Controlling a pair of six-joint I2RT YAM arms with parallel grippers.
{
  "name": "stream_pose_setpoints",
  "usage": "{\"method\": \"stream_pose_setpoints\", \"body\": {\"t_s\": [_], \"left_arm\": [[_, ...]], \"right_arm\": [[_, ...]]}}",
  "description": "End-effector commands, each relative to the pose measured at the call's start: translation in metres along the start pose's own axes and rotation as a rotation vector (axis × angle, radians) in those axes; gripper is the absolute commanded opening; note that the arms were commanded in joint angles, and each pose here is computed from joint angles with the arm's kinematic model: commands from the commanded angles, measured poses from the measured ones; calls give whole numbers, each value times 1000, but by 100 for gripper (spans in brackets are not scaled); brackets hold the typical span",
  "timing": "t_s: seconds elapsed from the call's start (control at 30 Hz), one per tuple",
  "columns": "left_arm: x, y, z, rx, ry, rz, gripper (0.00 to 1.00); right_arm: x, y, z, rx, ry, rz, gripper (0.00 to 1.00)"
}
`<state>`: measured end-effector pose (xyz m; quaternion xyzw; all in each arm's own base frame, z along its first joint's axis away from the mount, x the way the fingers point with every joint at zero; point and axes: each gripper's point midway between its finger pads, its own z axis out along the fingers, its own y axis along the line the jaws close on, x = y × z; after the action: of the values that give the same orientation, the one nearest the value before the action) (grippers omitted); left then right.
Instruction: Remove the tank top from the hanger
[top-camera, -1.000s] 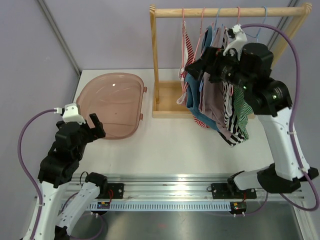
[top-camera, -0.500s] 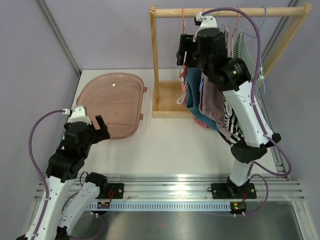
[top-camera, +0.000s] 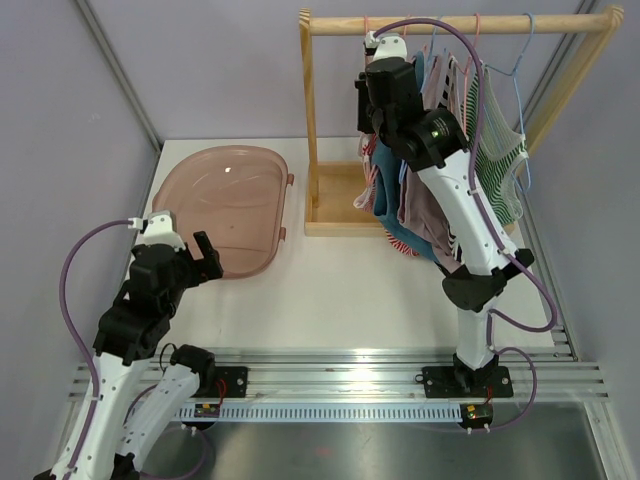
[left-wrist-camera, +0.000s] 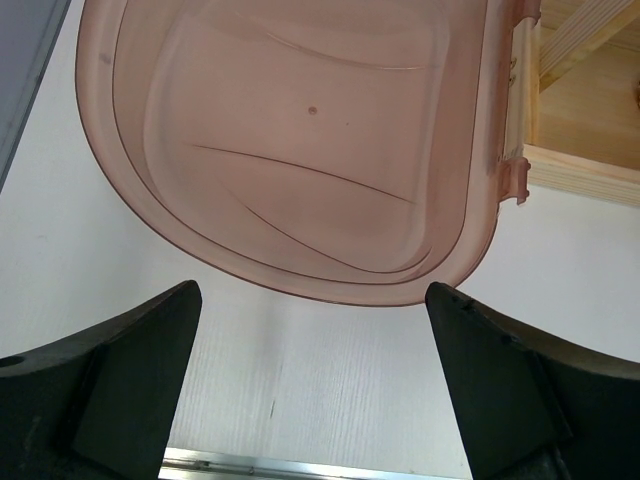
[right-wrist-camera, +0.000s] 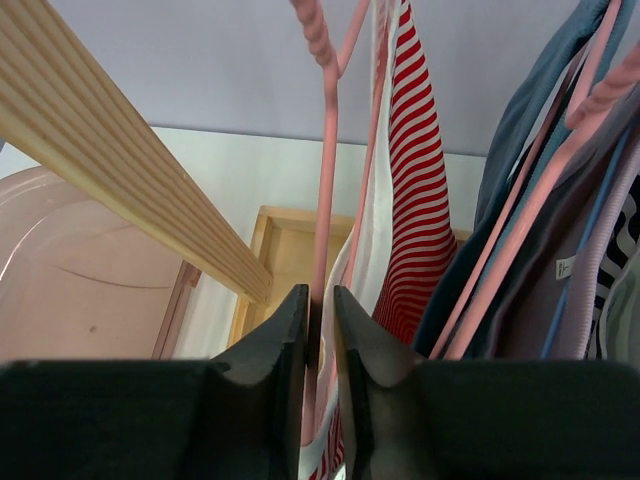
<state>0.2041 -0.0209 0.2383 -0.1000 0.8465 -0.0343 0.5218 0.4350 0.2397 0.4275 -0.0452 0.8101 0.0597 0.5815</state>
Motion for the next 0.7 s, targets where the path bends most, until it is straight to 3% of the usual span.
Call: {"method": "stream_pose_setpoints", "body": {"t_s": [0.0, 0.07, 0.1, 0.67], "left_arm": [[-13, -9, -2, 48, -56, -22, 99], [-13, -9, -2, 48, -57, -23, 99], [-13, -10, -2, 49, -56, -22, 99], [-15, -7, -5, 39, -68, -29, 99]], "right_arm": [[-12, -2, -4, 28, -47, 7, 22], [-8, -3, -2, 36, -38, 9, 12], [-11, -2, -3, 33, -48, 22, 1], [-110, 1, -93, -184, -337, 228, 0]]}}
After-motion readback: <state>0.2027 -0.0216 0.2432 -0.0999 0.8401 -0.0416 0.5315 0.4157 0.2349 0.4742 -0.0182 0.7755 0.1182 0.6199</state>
